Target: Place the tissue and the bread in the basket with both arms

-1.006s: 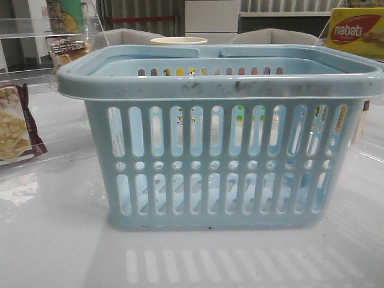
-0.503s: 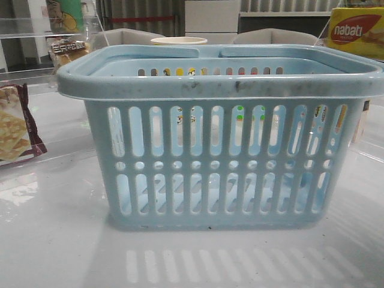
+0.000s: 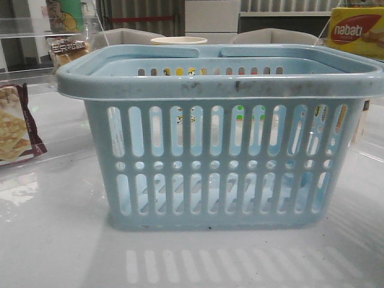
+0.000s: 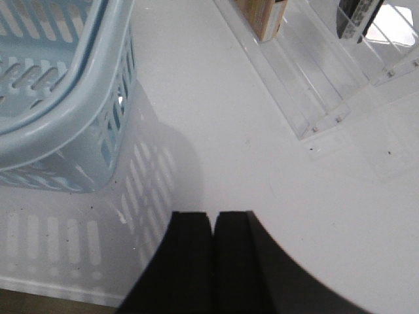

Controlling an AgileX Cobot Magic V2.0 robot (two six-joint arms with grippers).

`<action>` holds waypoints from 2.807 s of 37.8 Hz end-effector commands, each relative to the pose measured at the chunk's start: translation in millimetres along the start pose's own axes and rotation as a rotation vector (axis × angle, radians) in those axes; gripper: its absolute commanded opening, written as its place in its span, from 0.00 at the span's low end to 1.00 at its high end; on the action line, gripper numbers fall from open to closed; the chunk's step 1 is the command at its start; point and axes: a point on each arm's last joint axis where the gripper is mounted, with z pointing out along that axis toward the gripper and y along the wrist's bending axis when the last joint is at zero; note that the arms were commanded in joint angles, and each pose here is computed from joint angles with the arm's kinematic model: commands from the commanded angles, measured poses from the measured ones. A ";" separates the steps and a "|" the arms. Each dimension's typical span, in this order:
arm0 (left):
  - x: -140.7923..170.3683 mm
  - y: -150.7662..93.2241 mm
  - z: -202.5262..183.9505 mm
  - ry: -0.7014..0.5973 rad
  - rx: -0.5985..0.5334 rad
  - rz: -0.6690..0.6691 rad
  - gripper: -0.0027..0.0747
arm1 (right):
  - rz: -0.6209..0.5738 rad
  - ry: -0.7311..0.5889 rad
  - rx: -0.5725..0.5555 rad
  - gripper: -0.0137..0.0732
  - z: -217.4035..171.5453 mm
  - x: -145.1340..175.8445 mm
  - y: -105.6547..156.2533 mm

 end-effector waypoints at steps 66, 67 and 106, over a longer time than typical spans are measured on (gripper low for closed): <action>-18.6 -28.3 33.6 0.003 0.184 0.067 0.76 | 0.046 0.007 0.277 0.69 199.0 -164.3 -117.0; -18.6 -28.3 33.6 0.003 0.184 0.067 0.76 | 0.046 0.005 0.277 0.64 200.5 -164.0 -117.2; -18.8 -28.4 33.6 0.000 0.185 0.065 0.76 | -0.030 -0.258 -0.048 0.35 43.5 -206.2 16.8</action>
